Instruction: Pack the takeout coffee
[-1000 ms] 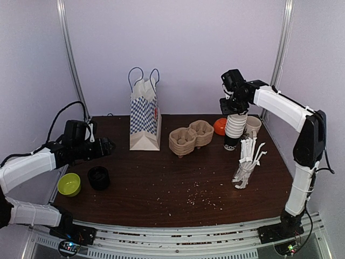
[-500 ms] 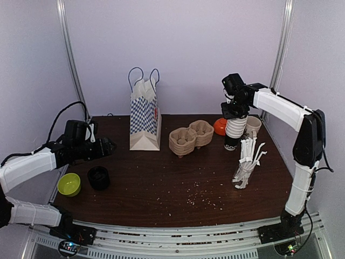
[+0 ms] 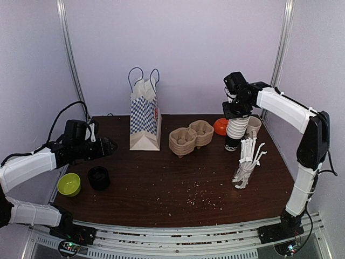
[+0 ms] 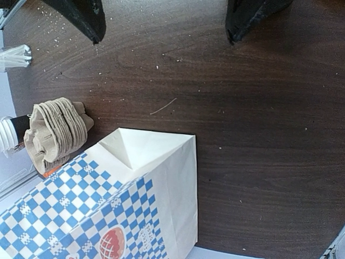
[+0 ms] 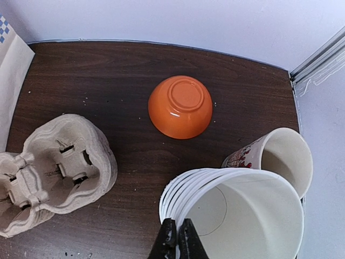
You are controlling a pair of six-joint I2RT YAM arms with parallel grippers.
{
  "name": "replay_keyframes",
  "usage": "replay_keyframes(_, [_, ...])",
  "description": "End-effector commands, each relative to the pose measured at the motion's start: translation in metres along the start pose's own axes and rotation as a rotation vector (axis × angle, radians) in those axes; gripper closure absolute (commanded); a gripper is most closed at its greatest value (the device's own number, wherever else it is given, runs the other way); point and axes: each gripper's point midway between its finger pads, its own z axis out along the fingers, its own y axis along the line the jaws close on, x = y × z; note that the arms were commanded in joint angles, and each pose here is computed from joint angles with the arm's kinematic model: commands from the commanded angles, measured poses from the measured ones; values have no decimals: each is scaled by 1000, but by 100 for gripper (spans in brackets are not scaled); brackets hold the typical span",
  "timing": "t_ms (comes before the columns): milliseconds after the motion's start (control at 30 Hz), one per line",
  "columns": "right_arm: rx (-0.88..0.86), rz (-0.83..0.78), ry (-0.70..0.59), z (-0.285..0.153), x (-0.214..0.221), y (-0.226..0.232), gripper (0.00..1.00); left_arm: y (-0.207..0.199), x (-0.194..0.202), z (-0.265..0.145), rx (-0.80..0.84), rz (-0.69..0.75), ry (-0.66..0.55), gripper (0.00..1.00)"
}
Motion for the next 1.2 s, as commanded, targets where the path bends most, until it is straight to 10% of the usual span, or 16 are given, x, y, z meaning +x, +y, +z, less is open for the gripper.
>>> replay_keyframes(0, [-43, -17, -56, -47, -8, 10, 100, -21, -16, -4, 72, 15, -51, 21])
replay_keyframes(767, [-325, -287, 37, -103, 87, 172, 100, -135, 24, 3, 300, 58, 41, 20])
replay_keyframes(1167, [-310, -306, 35, -110, 91, 168, 68, -177, 34, 12, 383, 80, 75, 19])
